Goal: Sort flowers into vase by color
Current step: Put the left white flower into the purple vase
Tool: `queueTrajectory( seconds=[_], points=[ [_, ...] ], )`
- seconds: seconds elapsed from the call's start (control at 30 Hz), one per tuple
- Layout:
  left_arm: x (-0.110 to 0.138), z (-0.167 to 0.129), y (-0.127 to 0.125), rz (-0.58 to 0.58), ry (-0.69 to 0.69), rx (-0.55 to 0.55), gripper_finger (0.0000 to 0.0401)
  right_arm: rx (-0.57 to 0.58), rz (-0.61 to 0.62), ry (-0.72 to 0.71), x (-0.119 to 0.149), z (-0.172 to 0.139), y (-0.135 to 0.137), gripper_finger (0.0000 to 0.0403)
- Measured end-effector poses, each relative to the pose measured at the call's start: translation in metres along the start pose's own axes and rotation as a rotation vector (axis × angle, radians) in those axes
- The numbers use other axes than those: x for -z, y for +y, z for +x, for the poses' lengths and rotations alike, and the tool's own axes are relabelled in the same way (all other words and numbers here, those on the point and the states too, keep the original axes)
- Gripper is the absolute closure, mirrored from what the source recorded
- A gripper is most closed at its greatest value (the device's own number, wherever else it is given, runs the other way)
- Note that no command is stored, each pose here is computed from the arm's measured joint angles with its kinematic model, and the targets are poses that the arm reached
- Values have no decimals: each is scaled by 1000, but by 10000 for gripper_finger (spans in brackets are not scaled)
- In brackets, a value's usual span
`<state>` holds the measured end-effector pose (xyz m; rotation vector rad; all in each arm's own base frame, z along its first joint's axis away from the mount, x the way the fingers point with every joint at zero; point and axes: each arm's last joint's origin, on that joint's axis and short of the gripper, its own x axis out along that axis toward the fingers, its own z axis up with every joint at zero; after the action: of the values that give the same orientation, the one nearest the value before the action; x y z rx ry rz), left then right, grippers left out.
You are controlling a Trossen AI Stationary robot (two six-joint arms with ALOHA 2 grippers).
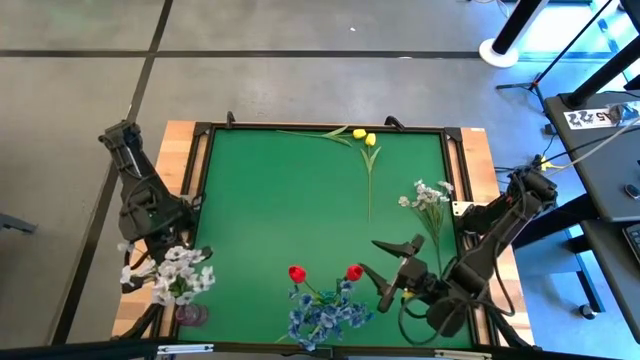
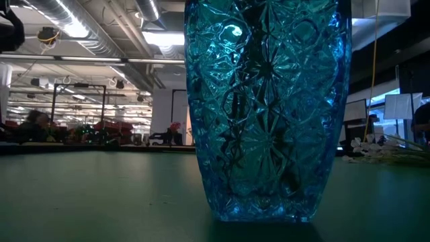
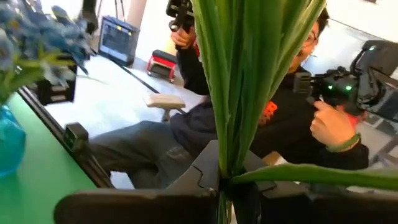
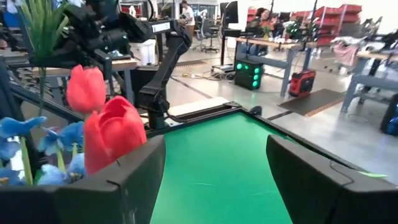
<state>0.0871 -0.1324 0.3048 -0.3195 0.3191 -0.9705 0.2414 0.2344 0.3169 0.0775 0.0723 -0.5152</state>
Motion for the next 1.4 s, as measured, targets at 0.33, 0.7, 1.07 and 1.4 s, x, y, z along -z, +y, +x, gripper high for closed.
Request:
queueTrajectory(
  seconds=[0.33, 0.7, 1.07, 1.4],
  points=[
    [14, -1, -15, 65, 62, -32, 384, -19, 0, 16, 1, 4, 0, 123],
    [20, -2, -25, 176, 65, -41, 382, -42, -1, 28, 2, 4, 1, 123],
    [20, -2, -24, 182, 65, -46, 381, -41, -4, 28, 2, 4, 1, 123],
    [2, -12, -30, 151, 76, -47, 381, -31, -3, 24, 1, 4, 0, 123]
  ],
)
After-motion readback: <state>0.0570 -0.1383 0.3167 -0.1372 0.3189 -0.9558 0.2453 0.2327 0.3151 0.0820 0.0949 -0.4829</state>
